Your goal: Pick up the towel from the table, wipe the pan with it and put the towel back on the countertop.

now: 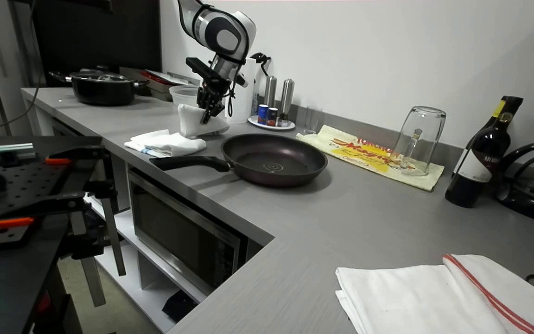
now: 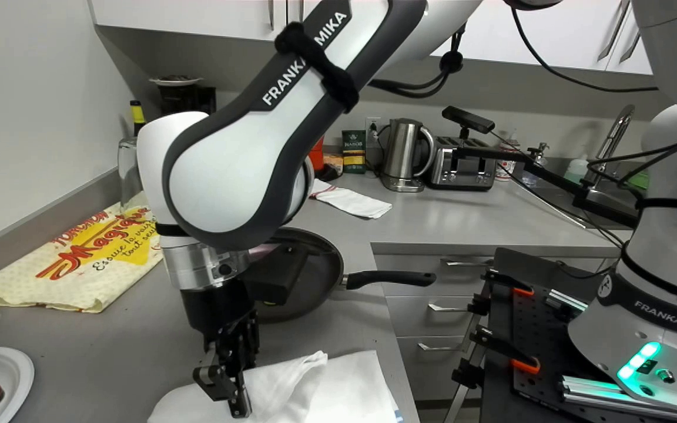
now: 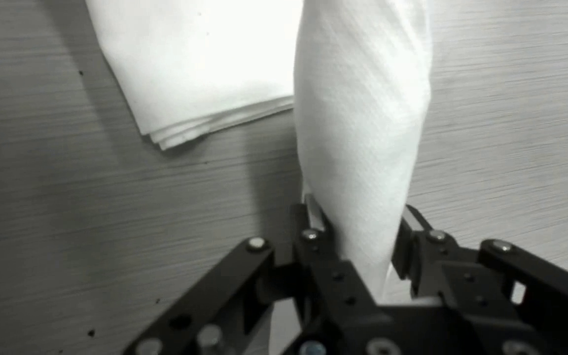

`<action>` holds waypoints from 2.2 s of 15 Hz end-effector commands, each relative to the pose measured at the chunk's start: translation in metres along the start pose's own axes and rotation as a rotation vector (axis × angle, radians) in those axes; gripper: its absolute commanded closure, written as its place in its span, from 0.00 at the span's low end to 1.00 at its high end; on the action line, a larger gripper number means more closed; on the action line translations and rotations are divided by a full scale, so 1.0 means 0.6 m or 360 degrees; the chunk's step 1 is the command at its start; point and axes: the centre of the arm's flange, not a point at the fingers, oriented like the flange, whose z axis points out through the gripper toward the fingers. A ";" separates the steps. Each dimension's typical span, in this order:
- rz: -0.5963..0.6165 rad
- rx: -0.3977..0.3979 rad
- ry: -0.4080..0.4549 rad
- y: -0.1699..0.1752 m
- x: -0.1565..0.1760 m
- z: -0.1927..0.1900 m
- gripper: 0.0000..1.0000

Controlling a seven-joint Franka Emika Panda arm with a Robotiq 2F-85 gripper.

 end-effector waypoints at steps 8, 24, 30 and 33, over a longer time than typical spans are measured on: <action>-0.0116 -0.0080 0.0003 0.048 -0.143 -0.132 0.00; 0.0216 -0.0640 0.0675 0.232 -0.451 -0.366 0.00; 0.0517 -0.0608 0.0841 0.250 -0.511 -0.416 0.00; 0.0470 -0.0523 0.0776 0.222 -0.542 -0.401 0.00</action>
